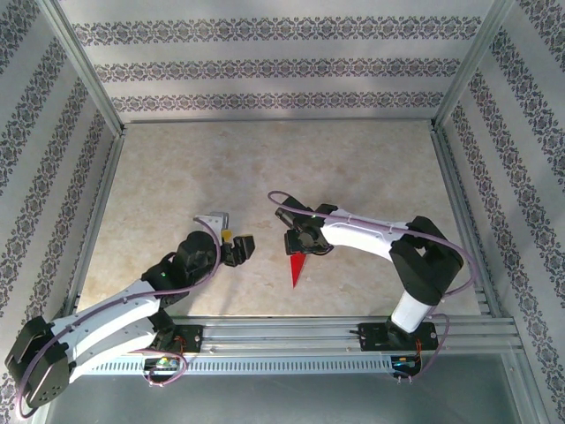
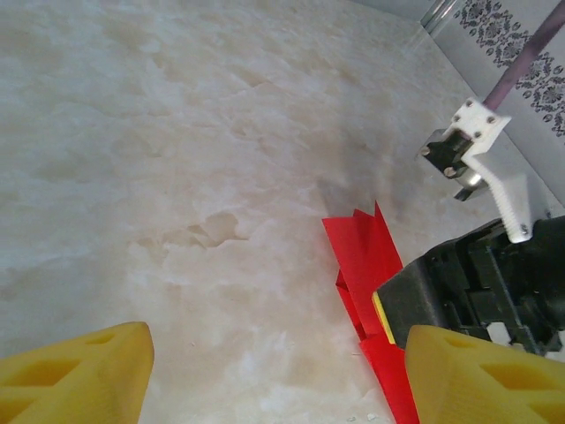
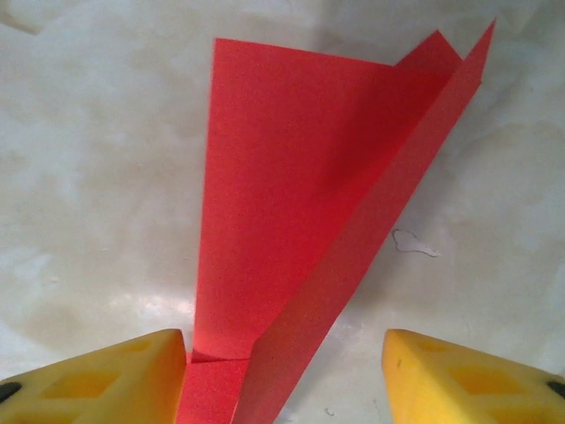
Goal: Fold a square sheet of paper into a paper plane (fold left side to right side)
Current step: Pick up the paper plane at the center of the table.
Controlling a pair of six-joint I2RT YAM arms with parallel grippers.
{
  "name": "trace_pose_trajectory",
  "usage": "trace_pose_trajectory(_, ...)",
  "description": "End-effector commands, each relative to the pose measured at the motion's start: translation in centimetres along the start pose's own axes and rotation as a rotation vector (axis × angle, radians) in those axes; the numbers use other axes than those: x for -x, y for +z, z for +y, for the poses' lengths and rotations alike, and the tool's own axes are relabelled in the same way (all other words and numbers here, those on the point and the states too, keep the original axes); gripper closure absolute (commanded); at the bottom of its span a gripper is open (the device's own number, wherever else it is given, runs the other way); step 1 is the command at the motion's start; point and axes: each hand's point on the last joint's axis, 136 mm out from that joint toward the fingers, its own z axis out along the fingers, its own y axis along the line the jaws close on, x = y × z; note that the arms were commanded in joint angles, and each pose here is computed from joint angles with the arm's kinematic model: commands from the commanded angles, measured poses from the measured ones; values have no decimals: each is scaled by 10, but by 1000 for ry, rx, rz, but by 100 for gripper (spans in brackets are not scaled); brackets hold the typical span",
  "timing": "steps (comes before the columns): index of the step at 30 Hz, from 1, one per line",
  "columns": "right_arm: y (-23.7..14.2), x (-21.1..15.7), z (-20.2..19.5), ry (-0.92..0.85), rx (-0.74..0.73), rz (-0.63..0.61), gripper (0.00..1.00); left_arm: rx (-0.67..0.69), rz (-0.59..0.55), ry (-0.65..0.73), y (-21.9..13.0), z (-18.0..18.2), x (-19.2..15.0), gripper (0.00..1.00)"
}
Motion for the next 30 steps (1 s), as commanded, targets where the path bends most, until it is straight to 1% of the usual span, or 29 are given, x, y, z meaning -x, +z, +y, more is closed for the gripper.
trace_pose_trajectory(1, 0, 3, -4, 9, -46, -13, 43, 49, -11, 9, -4, 13, -1, 24)
trace_pose_trajectory(6, 6, -2, -6, 12, -58, 7, 52, 61, -21, 11, -6, 16, 0, 24)
trace_pose_trajectory(10, 4, -3, -8, 16, -58, 0, 65, 59, -19, 11, -7, 16, 1, 24)
trace_pose_trajectory(15, -8, 1, -11, 22, -50, -40, 81, 59, -20, 2, -8, 15, 2, 24)
trace_pose_trajectory(19, -19, 4, -13, 23, -42, -68, 98, 57, -23, -7, -9, 14, 5, 24)
trace_pose_trajectory(20, -21, 5, -14, 22, -40, -76, 100, 56, -23, -9, -9, 13, 6, 24)
trace_pose_trajectory(25, -40, 12, -15, 16, -7, -136, 100, 53, -31, -17, -13, 10, 12, 24)
trace_pose_trajectory(30, -64, 23, -11, 48, 134, -202, 100, 38, -50, -52, -17, 8, 17, 23)
